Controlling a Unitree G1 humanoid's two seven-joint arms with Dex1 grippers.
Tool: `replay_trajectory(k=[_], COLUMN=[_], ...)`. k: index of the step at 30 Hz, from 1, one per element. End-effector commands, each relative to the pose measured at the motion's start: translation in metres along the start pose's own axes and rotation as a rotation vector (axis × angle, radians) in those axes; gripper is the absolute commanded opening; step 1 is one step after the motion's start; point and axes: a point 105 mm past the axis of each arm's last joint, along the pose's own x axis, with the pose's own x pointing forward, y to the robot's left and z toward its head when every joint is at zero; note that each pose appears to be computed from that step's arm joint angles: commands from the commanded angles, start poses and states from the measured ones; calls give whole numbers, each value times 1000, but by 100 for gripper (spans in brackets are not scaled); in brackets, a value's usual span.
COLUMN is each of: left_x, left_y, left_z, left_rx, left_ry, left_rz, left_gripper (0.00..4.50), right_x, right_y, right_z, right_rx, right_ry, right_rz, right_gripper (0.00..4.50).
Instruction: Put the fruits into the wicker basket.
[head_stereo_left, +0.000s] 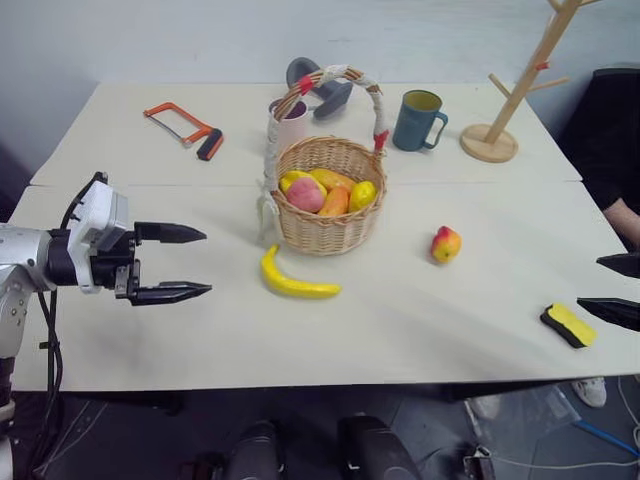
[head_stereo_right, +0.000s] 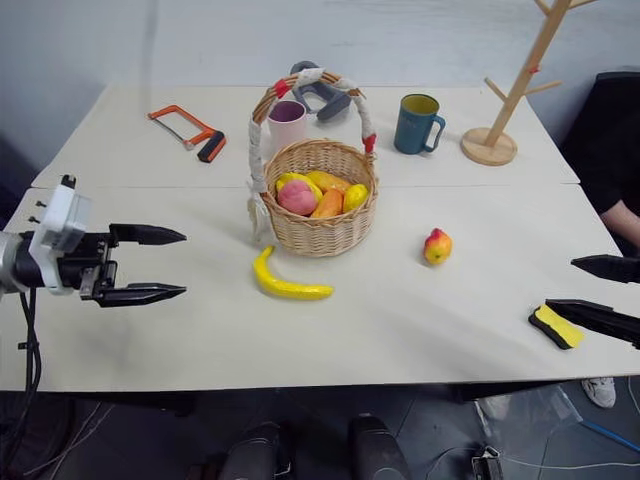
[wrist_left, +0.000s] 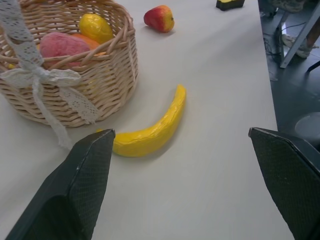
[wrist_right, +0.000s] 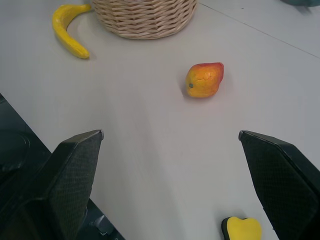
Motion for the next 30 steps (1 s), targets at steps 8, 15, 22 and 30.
replay_trajectory(k=[8,15,22,30], left_x=[10,30,72,117], left_y=[4,7,4,6], left_z=[10,17,3,-27], left_rx=[80,113,263,349], left_ry=[14,-7,97,224], left_rz=[-34,-90,-262,-421], left_gripper=[450,450,450,450], right_x=[3,9,39,75], right_y=[5,9,51,115], right_z=[1,4,43,62], right_rx=[-37,-77,-197,-326], right_ry=[0,12,-60,-106], right_rz=[-44,-62,77,303], right_gripper=[448,448,448,448])
